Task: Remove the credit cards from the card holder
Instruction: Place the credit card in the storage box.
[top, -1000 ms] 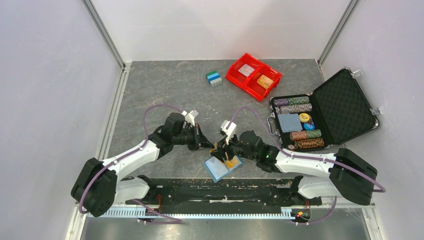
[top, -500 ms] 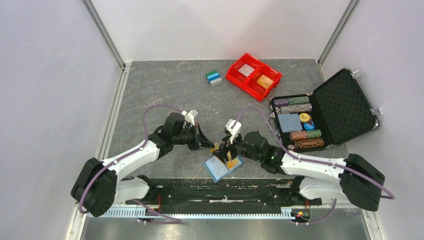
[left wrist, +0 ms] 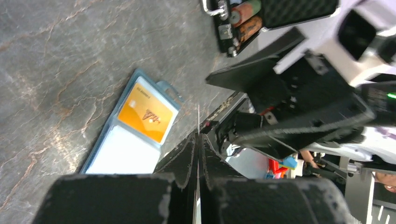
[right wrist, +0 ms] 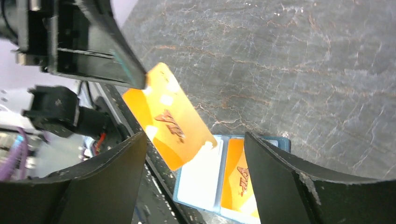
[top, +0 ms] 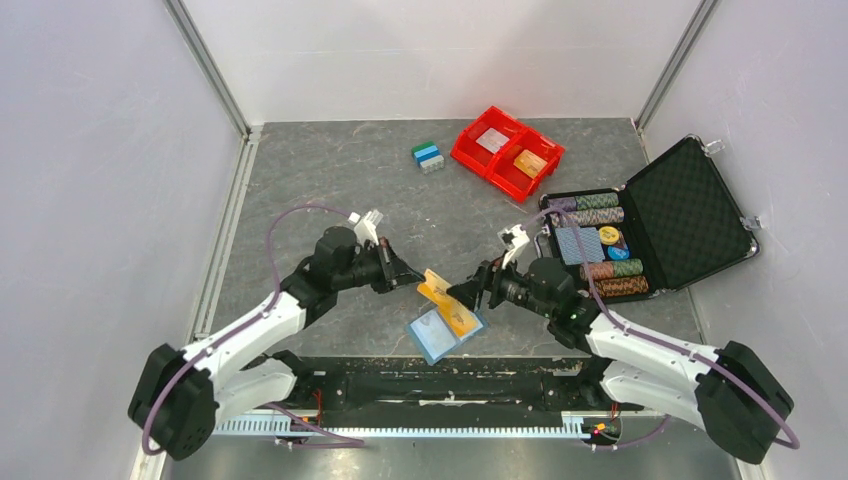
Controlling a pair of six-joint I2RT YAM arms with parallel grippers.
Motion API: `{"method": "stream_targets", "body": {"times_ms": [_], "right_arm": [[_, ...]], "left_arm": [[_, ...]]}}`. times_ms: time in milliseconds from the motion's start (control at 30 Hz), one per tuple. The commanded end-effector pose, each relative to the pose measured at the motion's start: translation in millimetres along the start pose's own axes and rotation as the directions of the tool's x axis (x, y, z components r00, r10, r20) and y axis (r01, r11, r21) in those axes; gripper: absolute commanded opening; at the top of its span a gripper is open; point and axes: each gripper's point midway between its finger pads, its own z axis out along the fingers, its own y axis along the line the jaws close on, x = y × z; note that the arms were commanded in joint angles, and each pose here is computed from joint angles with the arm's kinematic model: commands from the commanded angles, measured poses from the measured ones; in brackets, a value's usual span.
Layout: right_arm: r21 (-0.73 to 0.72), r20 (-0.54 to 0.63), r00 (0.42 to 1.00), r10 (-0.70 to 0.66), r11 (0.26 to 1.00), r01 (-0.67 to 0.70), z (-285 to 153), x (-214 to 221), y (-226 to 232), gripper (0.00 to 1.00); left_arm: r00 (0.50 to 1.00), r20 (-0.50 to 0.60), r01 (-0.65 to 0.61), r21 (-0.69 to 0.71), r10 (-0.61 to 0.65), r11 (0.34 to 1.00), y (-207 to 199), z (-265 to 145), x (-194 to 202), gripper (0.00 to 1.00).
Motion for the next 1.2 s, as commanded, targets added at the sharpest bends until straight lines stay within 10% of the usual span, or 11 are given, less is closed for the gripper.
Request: {"method": "stream_targets", "body": {"times_ms": [0, 700, 900, 1167], "right_arm": [[-0.157, 0.078, 0.966, 0.245, 0.96, -0.231, -11, -21, 18, 0.77], [-0.373, 0.163, 0.862, 0.48, 0.839, -0.397, -27, -50, 44, 0.4], [-0.37, 0.176, 0.853, 0.491, 0.836, -0.405, -24, -54, 42, 0.04], [-0.231, 0.252, 0.87, 0.423, 0.9, -0.37, -20, -71, 10, 0.0]], "left_arm": [[0.989, 0.148, -0.002, 0.104, -0.013, 0.995, -28, -14, -24, 0.02], [0.968, 0.242, -0.012, 0.308, -0.067, 0.951, -62, -39, -28, 0.02], [0.97, 0.235, -0.01, 0.3, -0.064, 0.954, -59, -37, -26, 0.03], [0.975, 0.223, -0.039, 0.148, 0.005, 0.988, -33, -35, -20, 0.75]]}}
